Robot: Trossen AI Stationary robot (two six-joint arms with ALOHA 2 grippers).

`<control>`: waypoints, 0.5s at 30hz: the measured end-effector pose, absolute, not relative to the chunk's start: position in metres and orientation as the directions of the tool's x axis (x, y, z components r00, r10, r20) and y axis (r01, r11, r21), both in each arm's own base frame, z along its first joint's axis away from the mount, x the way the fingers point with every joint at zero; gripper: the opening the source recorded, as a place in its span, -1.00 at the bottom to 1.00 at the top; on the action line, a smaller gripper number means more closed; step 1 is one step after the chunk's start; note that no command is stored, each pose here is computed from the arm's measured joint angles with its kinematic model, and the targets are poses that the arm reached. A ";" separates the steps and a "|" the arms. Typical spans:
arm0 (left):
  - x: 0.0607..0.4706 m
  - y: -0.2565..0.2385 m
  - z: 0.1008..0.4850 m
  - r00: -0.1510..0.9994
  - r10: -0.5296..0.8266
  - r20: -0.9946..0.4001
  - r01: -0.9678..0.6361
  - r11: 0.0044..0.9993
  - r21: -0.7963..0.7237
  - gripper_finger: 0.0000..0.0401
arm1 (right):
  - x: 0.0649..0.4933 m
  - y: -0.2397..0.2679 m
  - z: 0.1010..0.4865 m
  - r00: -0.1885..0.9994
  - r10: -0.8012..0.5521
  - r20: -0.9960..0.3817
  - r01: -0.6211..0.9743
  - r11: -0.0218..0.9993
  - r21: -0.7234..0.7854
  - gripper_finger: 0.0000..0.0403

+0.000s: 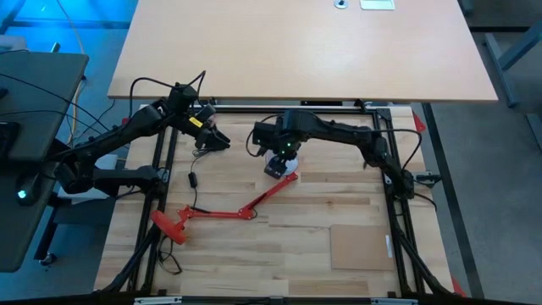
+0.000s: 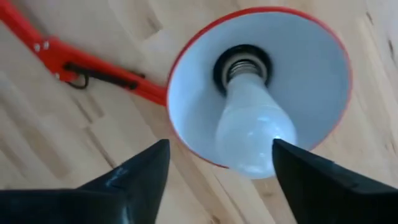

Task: Screw lightbulb
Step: Remove the lightbulb from the desk lamp

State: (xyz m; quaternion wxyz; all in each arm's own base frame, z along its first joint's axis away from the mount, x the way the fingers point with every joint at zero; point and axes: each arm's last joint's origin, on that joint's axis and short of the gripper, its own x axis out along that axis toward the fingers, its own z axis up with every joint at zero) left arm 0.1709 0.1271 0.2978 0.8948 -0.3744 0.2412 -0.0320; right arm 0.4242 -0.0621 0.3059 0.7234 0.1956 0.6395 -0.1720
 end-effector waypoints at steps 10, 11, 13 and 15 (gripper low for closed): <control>0.171 0.127 0.298 0.882 -0.239 -0.407 -0.127 0.710 -0.693 0.30 | 0.423 -0.064 0.286 0.037 -0.040 -0.999 0.443 0.896 -0.019 0.48; 0.171 0.127 0.298 0.882 -0.239 -0.407 -0.129 0.708 -0.694 0.30 | 0.423 -0.065 0.283 0.026 -0.031 -0.999 0.451 0.892 -0.016 0.48; 0.171 0.127 0.298 0.882 -0.239 -0.407 -0.136 0.697 -0.704 0.30 | 0.422 -0.068 0.278 0.005 -0.027 -1.000 0.460 0.888 -0.022 0.48; 0.171 0.127 0.298 0.882 -0.239 -0.407 -0.139 0.693 -0.707 0.30 | 0.421 -0.068 0.273 -0.015 -0.025 -1.000 0.447 0.894 -0.029 0.48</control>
